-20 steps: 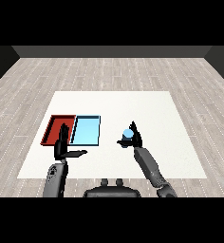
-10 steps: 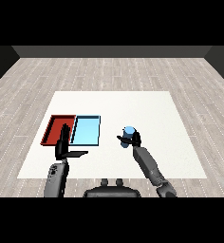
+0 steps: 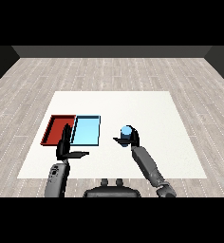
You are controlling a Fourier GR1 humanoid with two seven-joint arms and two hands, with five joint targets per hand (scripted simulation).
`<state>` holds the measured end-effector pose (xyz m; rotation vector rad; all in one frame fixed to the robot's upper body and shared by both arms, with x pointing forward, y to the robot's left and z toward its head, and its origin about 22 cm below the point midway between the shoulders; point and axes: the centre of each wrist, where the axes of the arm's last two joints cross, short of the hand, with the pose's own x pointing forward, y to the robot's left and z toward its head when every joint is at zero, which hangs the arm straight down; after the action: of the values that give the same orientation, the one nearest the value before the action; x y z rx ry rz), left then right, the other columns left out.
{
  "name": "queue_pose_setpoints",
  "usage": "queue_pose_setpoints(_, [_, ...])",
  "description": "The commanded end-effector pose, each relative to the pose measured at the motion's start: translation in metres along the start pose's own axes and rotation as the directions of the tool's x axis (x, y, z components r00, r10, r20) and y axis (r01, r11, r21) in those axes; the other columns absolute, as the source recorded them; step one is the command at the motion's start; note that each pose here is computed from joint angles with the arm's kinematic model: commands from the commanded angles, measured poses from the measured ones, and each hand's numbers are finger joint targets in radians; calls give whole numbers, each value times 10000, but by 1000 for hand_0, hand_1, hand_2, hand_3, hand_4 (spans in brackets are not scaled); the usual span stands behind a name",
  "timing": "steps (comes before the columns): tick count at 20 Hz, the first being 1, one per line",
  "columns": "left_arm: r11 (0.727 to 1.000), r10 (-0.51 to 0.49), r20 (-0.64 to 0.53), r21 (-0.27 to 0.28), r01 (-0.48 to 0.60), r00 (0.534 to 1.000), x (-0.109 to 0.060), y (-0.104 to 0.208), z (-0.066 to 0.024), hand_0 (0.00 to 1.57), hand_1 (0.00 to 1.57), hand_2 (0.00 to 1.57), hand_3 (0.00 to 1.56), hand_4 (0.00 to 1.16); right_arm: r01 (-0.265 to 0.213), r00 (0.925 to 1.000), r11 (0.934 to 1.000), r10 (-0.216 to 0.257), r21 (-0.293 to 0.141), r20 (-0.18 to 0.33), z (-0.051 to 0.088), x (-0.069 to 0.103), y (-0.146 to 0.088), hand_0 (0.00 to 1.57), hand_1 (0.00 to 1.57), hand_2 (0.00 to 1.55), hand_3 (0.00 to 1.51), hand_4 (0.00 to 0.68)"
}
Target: Pick the blue can and put it in the blue box
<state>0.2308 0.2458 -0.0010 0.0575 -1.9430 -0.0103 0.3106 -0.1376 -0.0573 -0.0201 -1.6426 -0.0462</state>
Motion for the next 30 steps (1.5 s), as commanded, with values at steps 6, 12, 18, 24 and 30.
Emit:
queue_pose_setpoints(6, [9989, -52, 7, -459, 52, 10000, -32, -12, -116, 0, 0, 0, 0, 0, -148, 9914, 9990, 91, 424, 1303, -214, 517, 211, 1459, 1459, 1478, 1358, 512])
queue_pose_setpoints(12, [9957, 366, -52, -849, -369, 9993, 55, -524, -119, 0, 0, 0, 0, 0, -101, 9870, 9940, -75, 1085, 1605, -162, 641, 450, 1448, 1448, 1471, 1355, 534])
queue_pose_setpoints(18, [9885, 859, -296, -1222, -889, 9959, -3, -571, -228, 0, 0, 0, 0, 0, -239, 9813, 9939, 28, 1076, 1924, -164, 697, -157, 1444, 1444, 1468, 1345, 556])
queue_pose_setpoints(24, [9865, 868, -264, -1374, -896, 9959, 93, -678, -251, 0, 0, 0, 0, 0, -114, 9742, 9916, -180, 1289, 2248, -243, 806, -211, 1443, 1443, 1462, 1348, 562])
queue_pose_setpoints(30, [9749, 1415, -623, -1647, -1501, 9880, -80, -947, -160, 0, 0, 0, 0, 0, -104, 9767, 9868, -247, 1618, 2134, -159, 789, -115, 1472, 1472, 1473, 1382, 560])
